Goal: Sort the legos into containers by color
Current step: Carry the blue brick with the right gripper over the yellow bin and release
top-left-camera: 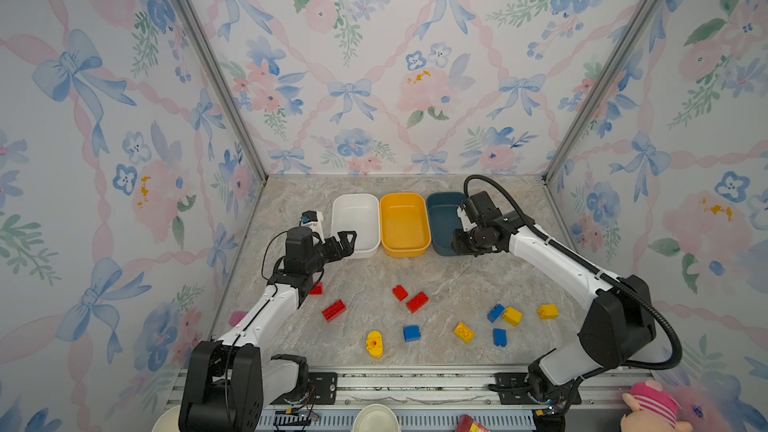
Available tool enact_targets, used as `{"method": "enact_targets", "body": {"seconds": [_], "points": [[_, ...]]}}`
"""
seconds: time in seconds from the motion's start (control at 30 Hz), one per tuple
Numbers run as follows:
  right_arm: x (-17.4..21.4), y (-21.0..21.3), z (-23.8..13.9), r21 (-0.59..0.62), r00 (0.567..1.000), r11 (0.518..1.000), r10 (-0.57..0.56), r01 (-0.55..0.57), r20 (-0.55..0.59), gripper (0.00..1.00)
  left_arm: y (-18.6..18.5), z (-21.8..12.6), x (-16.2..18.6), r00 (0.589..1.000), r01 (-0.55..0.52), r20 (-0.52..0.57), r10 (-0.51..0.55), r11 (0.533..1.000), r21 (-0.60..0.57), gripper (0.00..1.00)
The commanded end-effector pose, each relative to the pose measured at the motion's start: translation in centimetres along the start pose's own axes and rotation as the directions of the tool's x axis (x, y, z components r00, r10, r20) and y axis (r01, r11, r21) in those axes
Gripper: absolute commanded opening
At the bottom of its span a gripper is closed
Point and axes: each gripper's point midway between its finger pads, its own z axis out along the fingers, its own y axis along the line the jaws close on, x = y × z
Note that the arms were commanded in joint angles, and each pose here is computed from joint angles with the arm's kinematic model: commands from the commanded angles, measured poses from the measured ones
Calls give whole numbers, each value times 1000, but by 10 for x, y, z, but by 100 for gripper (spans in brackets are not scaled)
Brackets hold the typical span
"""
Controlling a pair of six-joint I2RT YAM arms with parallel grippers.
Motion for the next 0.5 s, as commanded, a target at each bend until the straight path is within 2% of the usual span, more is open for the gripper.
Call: {"method": "enact_targets", "body": {"seconds": [0.0, 0.23, 0.47], "points": [[-21, 28, 12, -55, 1000, 998, -14, 15, 21, 33, -7, -3, -3, 1000, -3, 21, 3, 1000, 23, 98], [-59, 79, 45, -111, 995, 990, -83, 89, 59, 32, -8, -3, -1, 1000, -3, 18, 3, 1000, 28, 98], [-66, 98, 98, -125, 995, 987, -104, 104, 3, 32, -9, -3, 1, 1000, -6, 13, 6, 999, 32, 98]]}}
